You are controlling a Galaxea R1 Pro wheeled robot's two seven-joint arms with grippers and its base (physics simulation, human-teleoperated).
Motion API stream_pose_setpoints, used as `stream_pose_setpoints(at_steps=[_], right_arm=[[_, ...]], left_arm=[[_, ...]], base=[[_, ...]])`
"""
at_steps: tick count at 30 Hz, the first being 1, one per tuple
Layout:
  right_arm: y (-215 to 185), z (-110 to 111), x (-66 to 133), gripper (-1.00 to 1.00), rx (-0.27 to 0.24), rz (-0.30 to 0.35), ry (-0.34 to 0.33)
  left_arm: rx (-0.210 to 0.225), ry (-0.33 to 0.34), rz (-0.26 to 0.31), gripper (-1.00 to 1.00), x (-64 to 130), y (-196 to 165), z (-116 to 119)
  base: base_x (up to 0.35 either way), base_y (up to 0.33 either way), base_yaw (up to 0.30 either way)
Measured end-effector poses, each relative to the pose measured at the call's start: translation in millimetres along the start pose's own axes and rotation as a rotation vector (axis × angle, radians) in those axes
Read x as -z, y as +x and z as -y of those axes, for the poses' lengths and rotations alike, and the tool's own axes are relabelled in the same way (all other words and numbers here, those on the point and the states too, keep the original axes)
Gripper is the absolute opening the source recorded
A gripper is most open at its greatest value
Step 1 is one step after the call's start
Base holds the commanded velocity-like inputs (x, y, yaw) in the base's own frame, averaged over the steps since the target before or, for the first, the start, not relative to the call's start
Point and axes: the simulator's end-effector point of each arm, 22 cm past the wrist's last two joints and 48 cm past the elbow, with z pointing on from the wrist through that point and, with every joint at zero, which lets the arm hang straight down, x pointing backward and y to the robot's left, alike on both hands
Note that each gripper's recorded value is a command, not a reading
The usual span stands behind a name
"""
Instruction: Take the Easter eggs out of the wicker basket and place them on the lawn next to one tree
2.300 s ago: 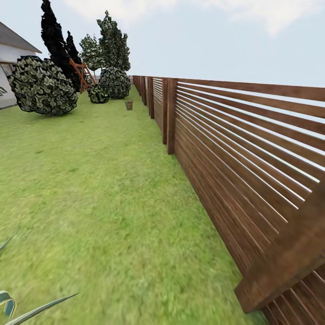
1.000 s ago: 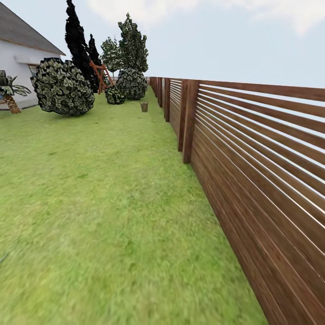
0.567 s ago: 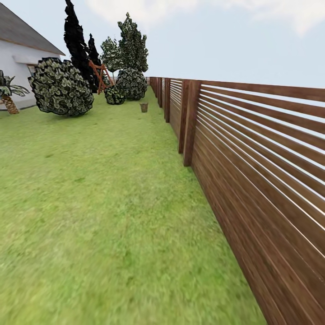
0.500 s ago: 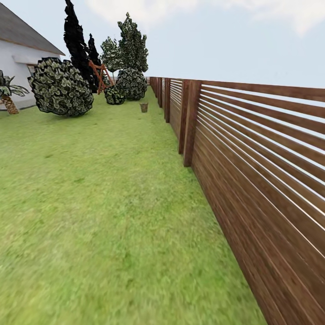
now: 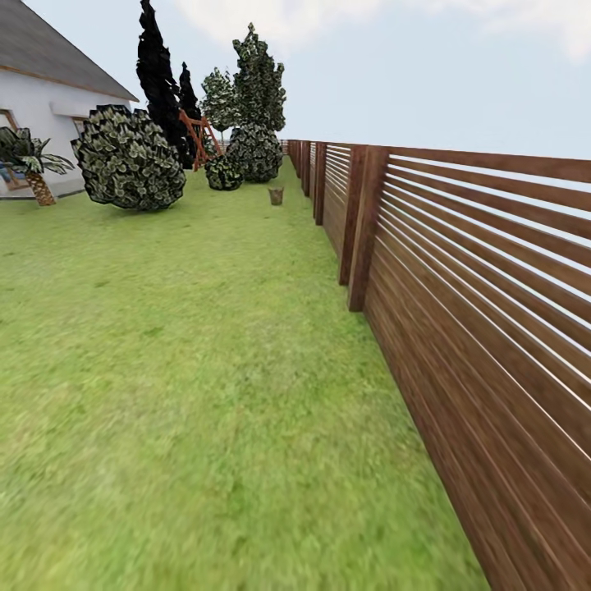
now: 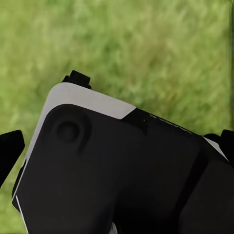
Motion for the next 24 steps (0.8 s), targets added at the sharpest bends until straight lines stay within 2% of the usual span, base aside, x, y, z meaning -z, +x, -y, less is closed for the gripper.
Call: stream_pose_setpoints(at_steps=[24], right_arm=[[1.5,0.0,0.2,1.0,-0.001,-0.004,0.0]], left_arm=[[0.0,0.002,-0.001,1.0,-0.1,1.0,1.3]], base=[[0.332,0.0,0.0]])
